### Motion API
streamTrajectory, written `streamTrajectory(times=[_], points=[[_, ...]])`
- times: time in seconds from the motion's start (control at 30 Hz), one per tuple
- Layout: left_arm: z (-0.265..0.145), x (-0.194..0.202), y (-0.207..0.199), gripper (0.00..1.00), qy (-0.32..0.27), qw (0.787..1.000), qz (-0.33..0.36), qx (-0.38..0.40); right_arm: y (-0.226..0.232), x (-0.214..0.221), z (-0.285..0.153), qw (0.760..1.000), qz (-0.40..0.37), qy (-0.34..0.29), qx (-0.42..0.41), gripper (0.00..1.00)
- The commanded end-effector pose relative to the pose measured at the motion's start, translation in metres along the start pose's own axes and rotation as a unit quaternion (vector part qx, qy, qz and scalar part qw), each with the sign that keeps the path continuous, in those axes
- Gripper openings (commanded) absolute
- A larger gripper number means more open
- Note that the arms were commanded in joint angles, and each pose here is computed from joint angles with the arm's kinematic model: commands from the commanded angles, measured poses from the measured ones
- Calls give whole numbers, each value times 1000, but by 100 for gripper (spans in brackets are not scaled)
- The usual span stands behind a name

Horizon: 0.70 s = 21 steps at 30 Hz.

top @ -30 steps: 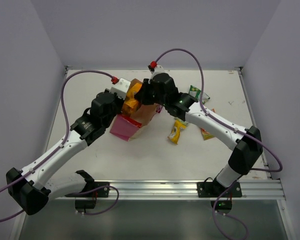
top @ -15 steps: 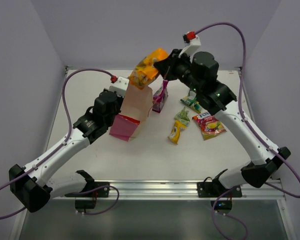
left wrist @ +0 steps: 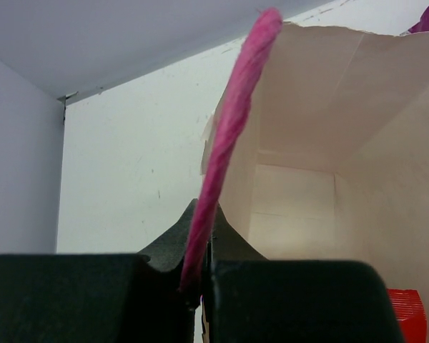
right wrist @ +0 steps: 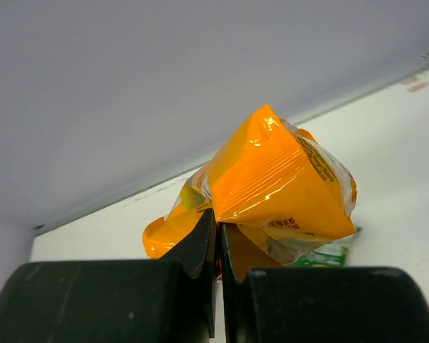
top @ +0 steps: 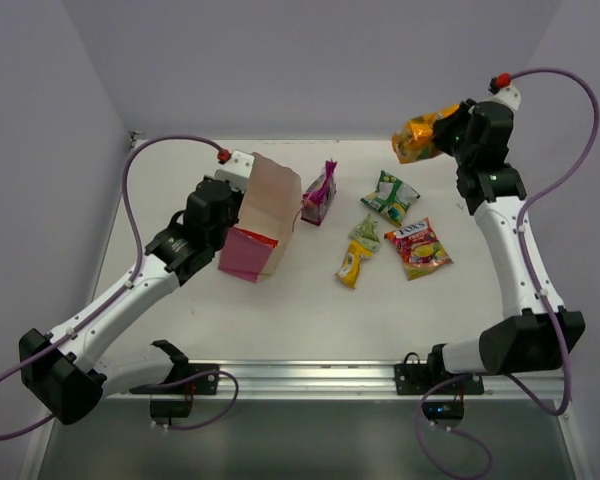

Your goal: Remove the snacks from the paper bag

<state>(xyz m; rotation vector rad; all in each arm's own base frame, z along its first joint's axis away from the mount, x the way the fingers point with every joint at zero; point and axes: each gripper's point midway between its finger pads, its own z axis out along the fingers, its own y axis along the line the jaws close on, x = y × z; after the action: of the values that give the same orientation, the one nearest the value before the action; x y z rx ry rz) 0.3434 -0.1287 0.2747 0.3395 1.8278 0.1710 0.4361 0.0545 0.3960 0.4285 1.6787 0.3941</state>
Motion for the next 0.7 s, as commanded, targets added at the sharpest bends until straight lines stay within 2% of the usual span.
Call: streamTrajectory(times=[0.0, 0.07, 0.17, 0.33, 0.37, 0.4, 0.47, 0.5, 0.57, 0.63, 0.67], points=[[-10, -39, 15, 0, -55, 998, -34, -13, -61, -3, 32, 994, 44, -37, 89, 0], [-13, -40, 15, 0, -61, 998, -32, -8, -111, 17, 51, 987, 64, -20, 148, 0], [-14, -38, 15, 0, -62, 998, -24, -3, -161, 50, 65, 973, 100, 0, 210, 0], [-17, -37, 19, 0, -67, 998, -18, -5, -201, 92, 79, 959, 105, 48, 259, 1], [-17, -39, 17, 0, -71, 997, -19, 1, -205, 99, 80, 957, 102, 61, 265, 9], [-18, -39, 16, 0, -73, 997, -20, 5, -205, 106, 82, 956, 101, 80, 264, 29], [-19, -42, 14, 0, -80, 996, -22, 11, -198, 106, 77, 957, 89, 102, 257, 45], [-19, -43, 14, 0, -81, 996, -19, 14, -182, 97, 70, 962, 86, 102, 237, 58], [-18, -43, 11, 0, -86, 996, -14, 20, -157, 94, 59, 972, 63, 113, 196, 68], [-18, -43, 12, 0, -91, 996, -7, 19, -107, 79, 43, 986, 26, 101, 131, 80], [-18, -46, 11, 0, -95, 995, -7, 21, -82, 80, 36, 990, -11, 104, 95, 81]])
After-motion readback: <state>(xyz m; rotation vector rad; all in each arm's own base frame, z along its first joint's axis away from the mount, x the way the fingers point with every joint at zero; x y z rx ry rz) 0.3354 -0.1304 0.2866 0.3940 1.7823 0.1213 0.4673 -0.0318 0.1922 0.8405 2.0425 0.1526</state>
